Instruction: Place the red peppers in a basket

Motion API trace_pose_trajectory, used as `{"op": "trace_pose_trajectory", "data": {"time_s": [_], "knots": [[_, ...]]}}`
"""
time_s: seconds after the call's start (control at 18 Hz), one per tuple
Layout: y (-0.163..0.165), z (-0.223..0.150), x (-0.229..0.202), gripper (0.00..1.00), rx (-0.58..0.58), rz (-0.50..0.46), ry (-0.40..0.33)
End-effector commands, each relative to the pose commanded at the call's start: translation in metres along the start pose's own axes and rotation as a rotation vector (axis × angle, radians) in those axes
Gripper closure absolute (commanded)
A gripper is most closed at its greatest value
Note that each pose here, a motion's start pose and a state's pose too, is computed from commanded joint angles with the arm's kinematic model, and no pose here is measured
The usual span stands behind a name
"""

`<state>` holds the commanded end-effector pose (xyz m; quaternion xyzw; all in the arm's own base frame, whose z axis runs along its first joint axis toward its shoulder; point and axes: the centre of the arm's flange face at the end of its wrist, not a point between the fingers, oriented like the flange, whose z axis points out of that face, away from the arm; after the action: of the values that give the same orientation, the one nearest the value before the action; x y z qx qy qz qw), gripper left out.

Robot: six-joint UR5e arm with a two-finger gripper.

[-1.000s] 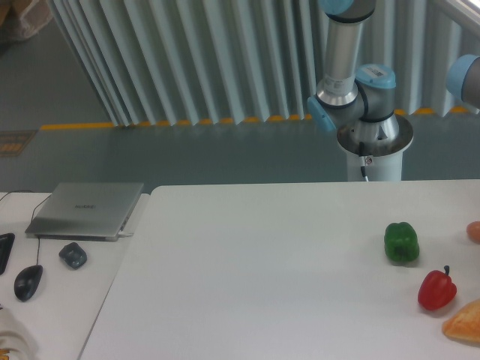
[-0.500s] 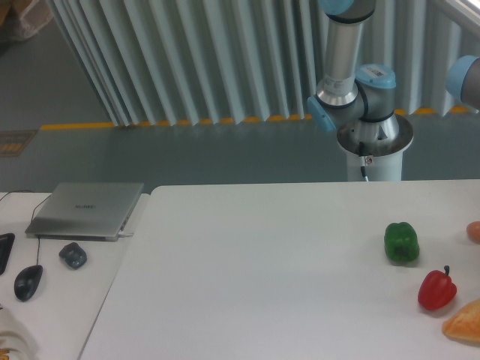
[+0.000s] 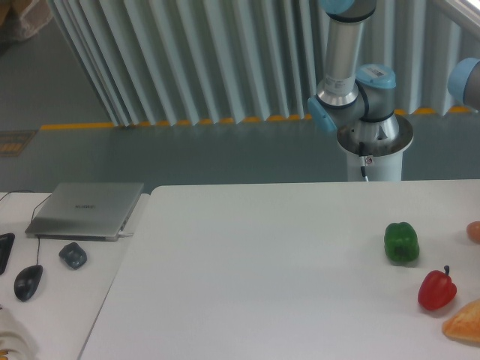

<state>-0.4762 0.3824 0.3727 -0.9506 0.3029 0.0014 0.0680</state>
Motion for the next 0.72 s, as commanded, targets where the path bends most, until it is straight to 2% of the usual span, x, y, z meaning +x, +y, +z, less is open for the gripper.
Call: {"op": "trace_pose_trajectory", "data": {"time_s": [0.17,0.44,0.5,0.61,0.72], "knots": [[-0.013,-0.002,0.001,0.0,0.09,-0.131,-0.014],[-0.062,0.006,-0.002,0.0,0.102,-0.315,-0.025],[-0.078,0.014,-0.004,0.0,0.107,-0.389,-0.039],[-0.095,0.024,-0.006,0.0,0.113,-0.476,-0.039],[-0.102,0.031,-0.011,0.0,0.122,-0.592,-0.051]]}}
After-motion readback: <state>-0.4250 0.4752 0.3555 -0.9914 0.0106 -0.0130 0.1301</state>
